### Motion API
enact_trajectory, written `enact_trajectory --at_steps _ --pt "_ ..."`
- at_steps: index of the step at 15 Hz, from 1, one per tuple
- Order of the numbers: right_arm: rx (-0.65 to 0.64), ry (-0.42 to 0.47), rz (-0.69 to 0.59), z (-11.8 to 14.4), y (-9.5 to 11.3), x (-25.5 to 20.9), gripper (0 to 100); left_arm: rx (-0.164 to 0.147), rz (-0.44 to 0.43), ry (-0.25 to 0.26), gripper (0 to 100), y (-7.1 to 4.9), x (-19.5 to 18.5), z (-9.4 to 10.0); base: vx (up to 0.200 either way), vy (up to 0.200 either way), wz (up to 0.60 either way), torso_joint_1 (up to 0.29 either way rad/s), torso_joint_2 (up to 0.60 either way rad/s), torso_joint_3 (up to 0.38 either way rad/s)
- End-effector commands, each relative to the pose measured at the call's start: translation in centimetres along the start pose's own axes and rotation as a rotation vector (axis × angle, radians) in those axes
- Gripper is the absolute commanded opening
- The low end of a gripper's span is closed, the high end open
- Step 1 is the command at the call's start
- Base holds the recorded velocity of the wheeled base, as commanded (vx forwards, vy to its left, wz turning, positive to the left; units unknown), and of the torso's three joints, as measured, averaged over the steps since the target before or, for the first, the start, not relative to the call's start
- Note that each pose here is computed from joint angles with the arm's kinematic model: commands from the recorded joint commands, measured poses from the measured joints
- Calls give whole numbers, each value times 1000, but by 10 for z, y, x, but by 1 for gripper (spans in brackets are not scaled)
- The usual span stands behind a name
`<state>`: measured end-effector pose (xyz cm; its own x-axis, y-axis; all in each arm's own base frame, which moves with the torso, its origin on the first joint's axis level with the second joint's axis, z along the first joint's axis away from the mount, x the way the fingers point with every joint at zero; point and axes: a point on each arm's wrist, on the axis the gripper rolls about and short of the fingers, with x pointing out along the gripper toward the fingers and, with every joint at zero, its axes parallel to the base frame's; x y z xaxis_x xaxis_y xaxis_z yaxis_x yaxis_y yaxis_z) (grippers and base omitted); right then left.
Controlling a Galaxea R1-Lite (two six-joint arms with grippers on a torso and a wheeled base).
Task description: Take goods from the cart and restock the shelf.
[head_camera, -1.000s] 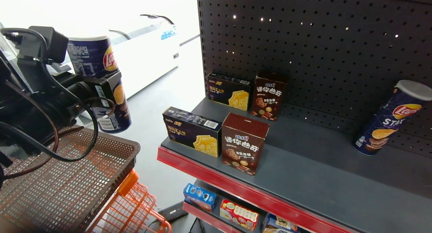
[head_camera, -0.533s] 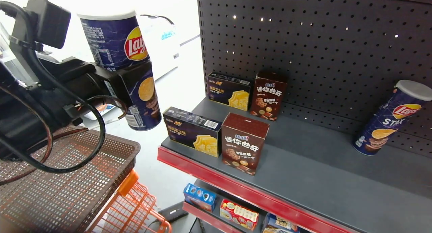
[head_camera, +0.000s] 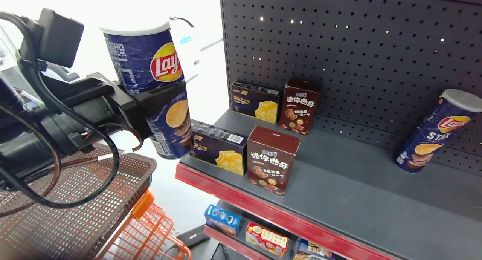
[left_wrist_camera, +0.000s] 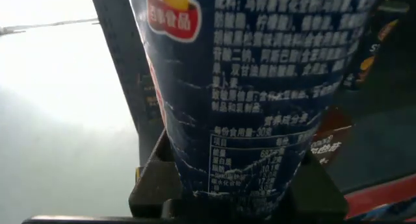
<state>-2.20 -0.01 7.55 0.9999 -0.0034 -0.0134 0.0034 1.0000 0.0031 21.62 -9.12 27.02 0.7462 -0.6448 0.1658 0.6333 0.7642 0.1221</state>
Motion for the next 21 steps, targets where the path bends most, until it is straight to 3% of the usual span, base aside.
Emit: enact_trajectory --at_steps 1,2,5,9,10,12,13,15,16,21 --pt "0 2 0 0 0 0 100 0 -24 -7 0 -2 -3 2 0 0 0 0 0 0" --pt "0 2 0 0 0 0 100 -16 -49 34 0 -3 -5 -1 0 0 0 0 0 0" --pt "0 2 0 0 0 0 100 -34 -162 62 0 -9 -15 3 0 0 0 0 0 0" --pt "-3 2 6 0 0 0 100 -26 -242 27 0 -11 -13 11 0 0 0 0 0 0" --pt "-3 2 6 0 0 0 100 -32 -271 19 0 -17 -12 13 0 0 0 0 0 0" --pt "-3 3 6 0 0 0 100 -108 -302 5 0 -25 -11 18 0 0 0 0 0 0" --pt "-3 2 6 0 0 0 100 -121 -310 -20 0 -26 -11 24 0 0 0 0 0 0" --pt "-3 2 6 0 0 0 100 -122 -329 -97 0 -28 -8 37 0 0 0 0 0 0" --pt "-3 2 6 0 0 0 100 -129 -339 -108 0 -30 -7 39 0 0 0 0 0 0" --pt "-3 2 6 0 0 0 100 -153 -392 -105 0 -41 -5 38 0 0 -360 0 1 0"
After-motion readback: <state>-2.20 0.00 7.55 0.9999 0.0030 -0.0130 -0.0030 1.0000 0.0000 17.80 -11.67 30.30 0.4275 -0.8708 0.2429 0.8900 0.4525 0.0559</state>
